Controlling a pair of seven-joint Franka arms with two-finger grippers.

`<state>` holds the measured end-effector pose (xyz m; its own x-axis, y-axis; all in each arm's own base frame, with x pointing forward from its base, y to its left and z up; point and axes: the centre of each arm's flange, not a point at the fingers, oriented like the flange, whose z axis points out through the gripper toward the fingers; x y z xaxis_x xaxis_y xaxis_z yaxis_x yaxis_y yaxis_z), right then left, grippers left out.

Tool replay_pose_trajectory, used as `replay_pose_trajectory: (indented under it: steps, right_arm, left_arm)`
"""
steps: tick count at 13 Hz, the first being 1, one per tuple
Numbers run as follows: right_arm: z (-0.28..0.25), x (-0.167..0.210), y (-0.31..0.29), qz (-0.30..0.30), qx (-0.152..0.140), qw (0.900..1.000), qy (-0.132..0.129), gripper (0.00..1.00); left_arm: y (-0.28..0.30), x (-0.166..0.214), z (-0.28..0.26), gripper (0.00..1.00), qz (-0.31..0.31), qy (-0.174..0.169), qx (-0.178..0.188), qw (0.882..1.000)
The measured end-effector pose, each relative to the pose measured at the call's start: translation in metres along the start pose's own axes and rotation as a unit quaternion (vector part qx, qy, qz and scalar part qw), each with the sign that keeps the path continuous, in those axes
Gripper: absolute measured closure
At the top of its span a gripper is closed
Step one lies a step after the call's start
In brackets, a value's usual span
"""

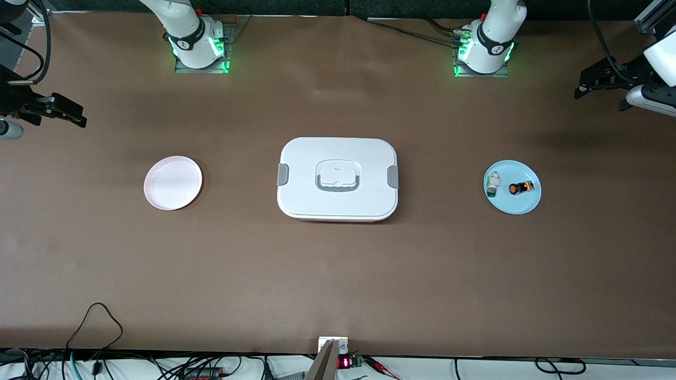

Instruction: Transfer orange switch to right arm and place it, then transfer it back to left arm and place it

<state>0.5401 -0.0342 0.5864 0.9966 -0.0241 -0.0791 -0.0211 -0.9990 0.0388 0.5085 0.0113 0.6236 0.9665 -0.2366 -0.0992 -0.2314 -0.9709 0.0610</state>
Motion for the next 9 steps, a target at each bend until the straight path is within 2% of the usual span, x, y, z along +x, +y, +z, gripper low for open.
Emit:
replay_pose_trajectory:
  steps: [2, 6, 9]
  right_arm:
    - [-0.003, 0.000, 0.000, 0.000, 0.000, 1.000, 0.002, 0.00]
    - [-0.007, 0.000, 0.000, 0.001, 0.000, 1.000, 0.006, 0.00]
    - [-0.007, 0.000, 0.000, 0.001, 0.000, 1.000, 0.006, 0.00]
  left_arm:
    - [0.004, 0.006, -0.003, 0.00, 0.014, 0.019, 0.020, 1.000]
    - [0.004, 0.006, 0.004, 0.00, 0.035, 0.034, 0.029, 0.998]
    - [0.006, -0.001, 0.009, 0.00, -0.015, 0.034, 0.028, 0.999]
